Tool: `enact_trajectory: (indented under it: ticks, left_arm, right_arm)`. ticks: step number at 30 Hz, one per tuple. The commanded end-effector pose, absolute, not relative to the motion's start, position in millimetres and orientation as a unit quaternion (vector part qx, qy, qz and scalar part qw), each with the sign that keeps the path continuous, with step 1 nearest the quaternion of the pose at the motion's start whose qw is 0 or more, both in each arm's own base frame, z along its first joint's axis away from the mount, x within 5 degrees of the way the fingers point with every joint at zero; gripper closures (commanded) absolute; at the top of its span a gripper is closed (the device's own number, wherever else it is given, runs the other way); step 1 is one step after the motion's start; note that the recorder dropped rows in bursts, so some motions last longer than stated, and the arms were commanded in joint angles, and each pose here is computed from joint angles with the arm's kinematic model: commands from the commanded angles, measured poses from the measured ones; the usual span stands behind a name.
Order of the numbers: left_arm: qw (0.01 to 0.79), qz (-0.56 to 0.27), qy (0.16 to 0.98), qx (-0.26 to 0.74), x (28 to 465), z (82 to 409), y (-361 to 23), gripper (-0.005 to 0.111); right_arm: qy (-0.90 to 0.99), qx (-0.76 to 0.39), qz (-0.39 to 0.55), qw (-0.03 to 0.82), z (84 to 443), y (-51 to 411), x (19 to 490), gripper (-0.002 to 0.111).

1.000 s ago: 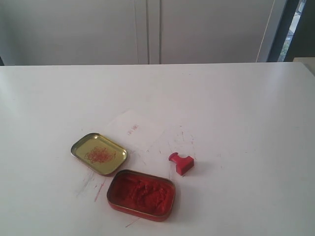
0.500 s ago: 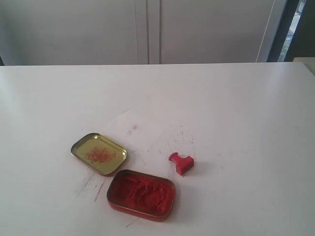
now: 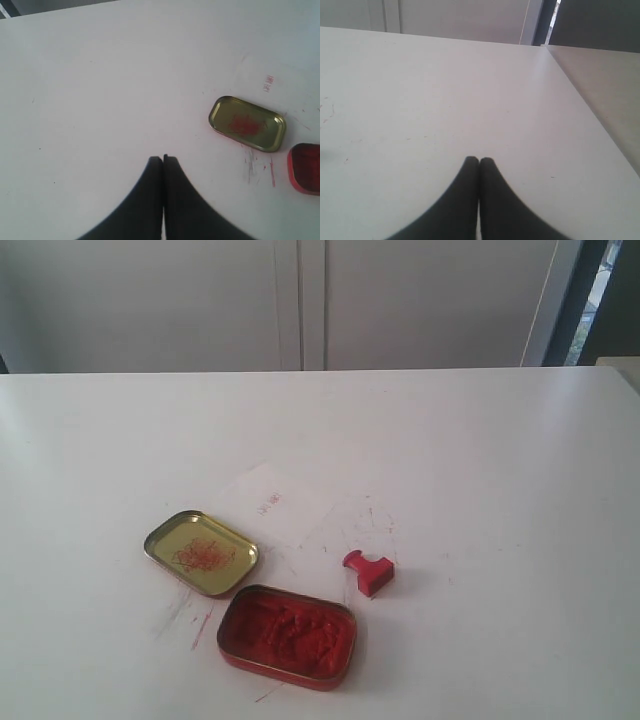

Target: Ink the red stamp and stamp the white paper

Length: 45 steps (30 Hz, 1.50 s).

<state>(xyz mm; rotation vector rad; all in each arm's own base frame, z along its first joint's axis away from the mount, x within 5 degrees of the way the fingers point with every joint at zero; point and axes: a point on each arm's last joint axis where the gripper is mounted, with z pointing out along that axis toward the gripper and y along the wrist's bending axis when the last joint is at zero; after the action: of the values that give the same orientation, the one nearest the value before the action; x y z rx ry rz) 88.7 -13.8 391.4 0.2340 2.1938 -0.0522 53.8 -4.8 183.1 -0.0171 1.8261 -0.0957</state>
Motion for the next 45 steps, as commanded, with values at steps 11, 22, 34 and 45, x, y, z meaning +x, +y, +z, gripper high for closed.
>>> enact_trajectory:
  ticks: [11,22,34,45]
  left_arm:
    - [0.500,-0.012,0.863,0.075,73,317,-8,0.107]
    - [0.492,-0.005,0.867,0.078,50,260,-4,0.107]
    - [0.530,0.003,0.844,0.081,52,213,-3,0.107]
    - [0.507,0.033,0.861,0.030,54,187,3,0.107]
  right_arm:
    - [0.788,-0.012,-0.044,0.614,183,-5,54,0.108]
    - [0.788,-0.012,-0.044,0.614,183,-5,54,0.108]
    - [0.788,-0.012,-0.044,0.614,183,-5,54,0.108]
    - [0.788,-0.012,-0.044,0.614,183,-5,54,0.108]
